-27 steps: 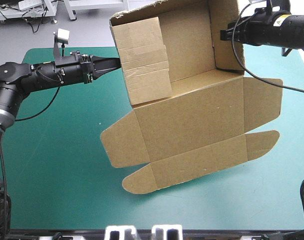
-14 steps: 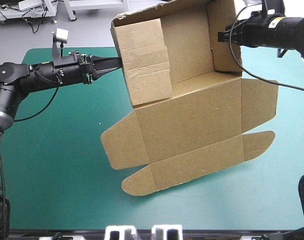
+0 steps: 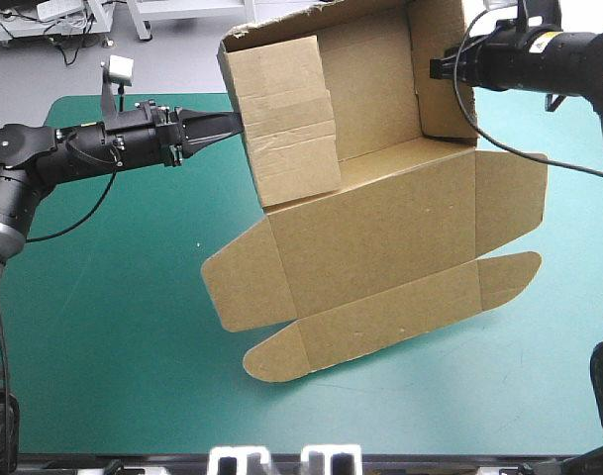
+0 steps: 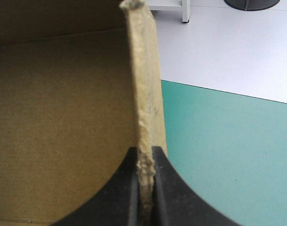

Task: Fold the box

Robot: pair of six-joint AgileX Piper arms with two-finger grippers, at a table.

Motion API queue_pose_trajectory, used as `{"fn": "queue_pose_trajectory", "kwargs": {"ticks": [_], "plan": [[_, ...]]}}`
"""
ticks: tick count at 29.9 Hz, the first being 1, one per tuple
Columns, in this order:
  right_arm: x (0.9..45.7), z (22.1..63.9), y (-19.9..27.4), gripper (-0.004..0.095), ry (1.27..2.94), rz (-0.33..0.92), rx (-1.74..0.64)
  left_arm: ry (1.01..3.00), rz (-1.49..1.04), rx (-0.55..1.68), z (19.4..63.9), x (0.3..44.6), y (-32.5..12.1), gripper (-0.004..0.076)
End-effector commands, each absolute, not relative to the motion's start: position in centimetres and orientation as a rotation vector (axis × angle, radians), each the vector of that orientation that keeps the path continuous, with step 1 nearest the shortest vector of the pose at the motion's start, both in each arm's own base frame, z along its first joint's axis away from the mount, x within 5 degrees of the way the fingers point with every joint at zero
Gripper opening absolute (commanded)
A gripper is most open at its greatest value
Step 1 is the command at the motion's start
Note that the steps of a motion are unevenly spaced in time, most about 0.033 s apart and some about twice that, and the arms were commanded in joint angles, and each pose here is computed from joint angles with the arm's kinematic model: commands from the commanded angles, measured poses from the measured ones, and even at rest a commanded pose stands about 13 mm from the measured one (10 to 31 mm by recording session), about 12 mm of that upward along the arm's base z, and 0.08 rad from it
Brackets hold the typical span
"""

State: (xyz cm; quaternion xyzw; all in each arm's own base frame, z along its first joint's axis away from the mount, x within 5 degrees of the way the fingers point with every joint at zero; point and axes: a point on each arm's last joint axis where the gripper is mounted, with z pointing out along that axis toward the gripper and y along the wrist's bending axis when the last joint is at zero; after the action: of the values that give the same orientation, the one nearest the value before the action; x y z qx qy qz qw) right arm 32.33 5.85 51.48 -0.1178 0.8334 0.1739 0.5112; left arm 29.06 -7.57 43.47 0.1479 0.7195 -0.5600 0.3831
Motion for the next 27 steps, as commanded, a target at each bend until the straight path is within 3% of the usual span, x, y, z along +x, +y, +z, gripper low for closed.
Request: {"fn": "queue_pose_trajectory", "kwargs": {"ticks": [1,14,27], "plan": [[31.3,53.8,5.8,-0.0019,1.861,0.463,-0.238,1.729,-1.539,0.472,46.1,26.8,-8.2,0.0412],[32.0,53.7,6.0,-0.0018,1.845,0.518,-0.197,1.824,-1.420,0.508,45.1,27.0,-8.1,0.0412],[31.5,53.4,7.7,-0.0018,1.872,0.540,-0.281,1.878,-1.133,0.372,44.3,28.9,-7.0,0.0383]]}}
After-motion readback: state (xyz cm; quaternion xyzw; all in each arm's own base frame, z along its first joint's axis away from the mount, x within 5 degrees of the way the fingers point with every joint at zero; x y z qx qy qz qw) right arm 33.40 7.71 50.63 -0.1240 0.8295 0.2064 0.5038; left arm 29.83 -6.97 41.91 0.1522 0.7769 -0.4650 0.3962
